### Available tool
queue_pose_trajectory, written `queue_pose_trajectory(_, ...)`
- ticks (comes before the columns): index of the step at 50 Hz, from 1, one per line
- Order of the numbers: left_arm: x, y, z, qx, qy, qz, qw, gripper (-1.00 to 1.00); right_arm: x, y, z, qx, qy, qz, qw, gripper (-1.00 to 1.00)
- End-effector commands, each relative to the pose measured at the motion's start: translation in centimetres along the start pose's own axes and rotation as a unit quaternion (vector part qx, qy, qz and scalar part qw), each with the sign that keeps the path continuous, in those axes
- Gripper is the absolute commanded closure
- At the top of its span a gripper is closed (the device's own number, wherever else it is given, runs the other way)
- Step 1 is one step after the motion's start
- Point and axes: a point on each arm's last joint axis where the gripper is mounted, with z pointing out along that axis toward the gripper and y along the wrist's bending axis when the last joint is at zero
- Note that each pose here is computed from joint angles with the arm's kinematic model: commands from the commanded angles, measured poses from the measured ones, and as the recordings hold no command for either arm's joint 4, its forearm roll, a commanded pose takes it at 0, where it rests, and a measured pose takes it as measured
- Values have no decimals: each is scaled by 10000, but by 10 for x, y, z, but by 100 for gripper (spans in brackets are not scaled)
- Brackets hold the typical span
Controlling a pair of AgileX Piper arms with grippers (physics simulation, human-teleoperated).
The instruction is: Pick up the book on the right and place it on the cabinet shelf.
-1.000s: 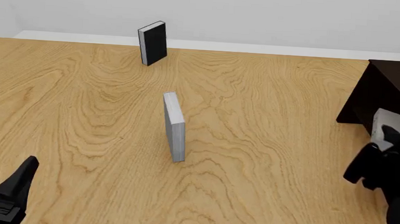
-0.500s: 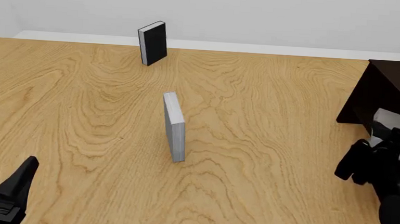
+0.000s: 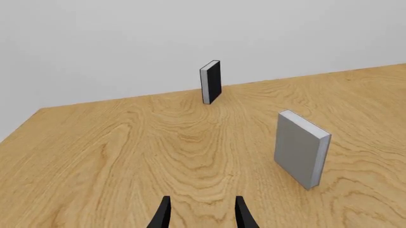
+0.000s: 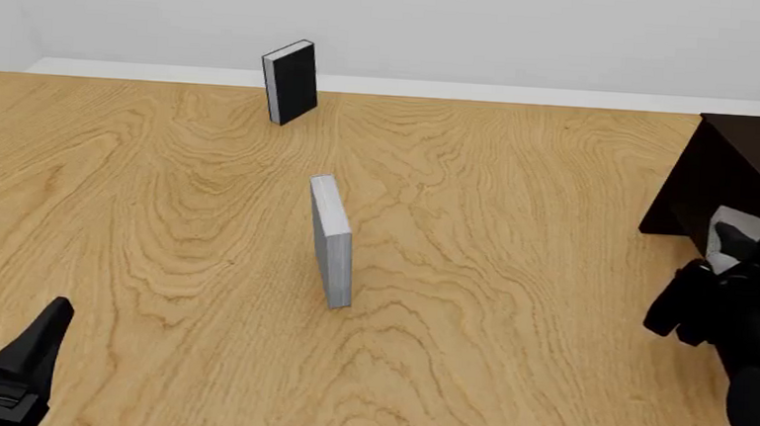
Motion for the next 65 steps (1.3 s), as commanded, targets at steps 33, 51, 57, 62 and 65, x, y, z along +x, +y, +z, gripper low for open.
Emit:
queue_pose_trajectory(33,0,0,0,10,-5,8,10000,-100,19,-7,-1,142,375,97,9991,-100)
queue_pose_trajectory(51,0,0,0,18,2,10,10000,-100,26,-12,-16,221,539,162,9982,-100)
queue_pose_trajectory(57,0,0,0,11,2,9,10000,-100,27,-13,-21,248,576,192,9978,-100)
queue_pose_trajectory(62,0,0,0,22,1,8,10000,-100,28,-14,-24,251,615,194,9976,-100)
queue_pose_trajectory(65,0,0,0,20,0,7,10000,-100,28,-13,-26,234,619,193,9976,-100)
